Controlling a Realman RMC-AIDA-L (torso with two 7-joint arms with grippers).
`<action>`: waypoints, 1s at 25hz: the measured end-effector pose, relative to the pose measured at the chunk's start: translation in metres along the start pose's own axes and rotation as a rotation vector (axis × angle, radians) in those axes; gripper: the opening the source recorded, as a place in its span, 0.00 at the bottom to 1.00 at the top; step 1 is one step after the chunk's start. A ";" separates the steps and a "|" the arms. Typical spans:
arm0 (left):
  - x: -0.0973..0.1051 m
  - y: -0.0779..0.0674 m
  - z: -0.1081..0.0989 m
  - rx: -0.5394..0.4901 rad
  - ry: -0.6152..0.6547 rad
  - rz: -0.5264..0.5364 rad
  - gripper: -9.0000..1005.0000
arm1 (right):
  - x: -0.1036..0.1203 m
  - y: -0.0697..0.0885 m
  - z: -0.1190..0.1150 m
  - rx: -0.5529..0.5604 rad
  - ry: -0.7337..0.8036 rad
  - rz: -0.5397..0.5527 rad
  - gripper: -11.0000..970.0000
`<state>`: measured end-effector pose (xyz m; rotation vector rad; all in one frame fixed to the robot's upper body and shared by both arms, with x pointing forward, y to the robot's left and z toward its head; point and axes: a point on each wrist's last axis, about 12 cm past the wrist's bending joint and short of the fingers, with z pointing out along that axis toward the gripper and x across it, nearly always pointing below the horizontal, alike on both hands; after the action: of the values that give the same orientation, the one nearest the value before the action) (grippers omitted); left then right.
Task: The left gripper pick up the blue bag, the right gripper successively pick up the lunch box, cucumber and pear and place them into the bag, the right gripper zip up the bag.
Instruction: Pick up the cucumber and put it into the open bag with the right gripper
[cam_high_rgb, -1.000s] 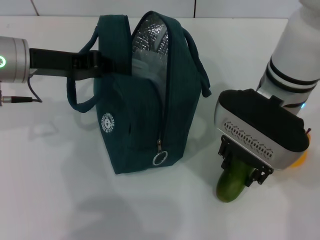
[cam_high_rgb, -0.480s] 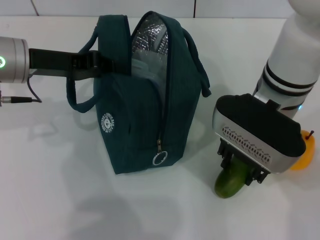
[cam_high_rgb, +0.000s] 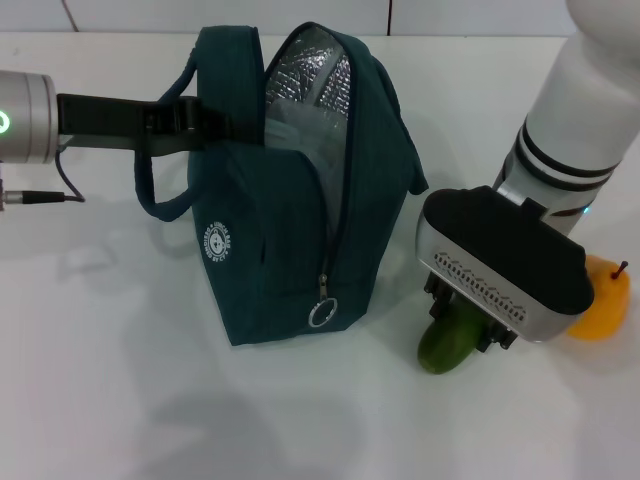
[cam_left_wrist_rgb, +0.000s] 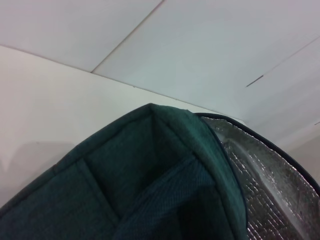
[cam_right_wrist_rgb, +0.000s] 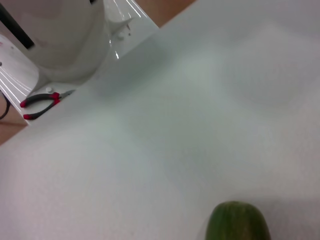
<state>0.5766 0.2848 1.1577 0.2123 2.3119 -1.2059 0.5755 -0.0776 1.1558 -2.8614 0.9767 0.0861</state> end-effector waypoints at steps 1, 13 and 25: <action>0.000 0.000 0.000 0.000 0.000 0.000 0.06 | 0.000 0.000 0.001 0.000 0.002 0.000 0.56; 0.001 0.001 -0.001 -0.001 -0.002 0.004 0.06 | 0.002 -0.002 0.001 0.019 0.018 0.005 0.56; 0.003 0.003 -0.002 -0.004 -0.005 -0.002 0.06 | 0.005 -0.015 -0.027 0.146 0.039 0.028 0.56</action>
<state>0.5741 0.2878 1.1552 0.2052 2.3101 -1.2018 0.5891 -0.0728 1.1835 -2.7270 0.9870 -0.0378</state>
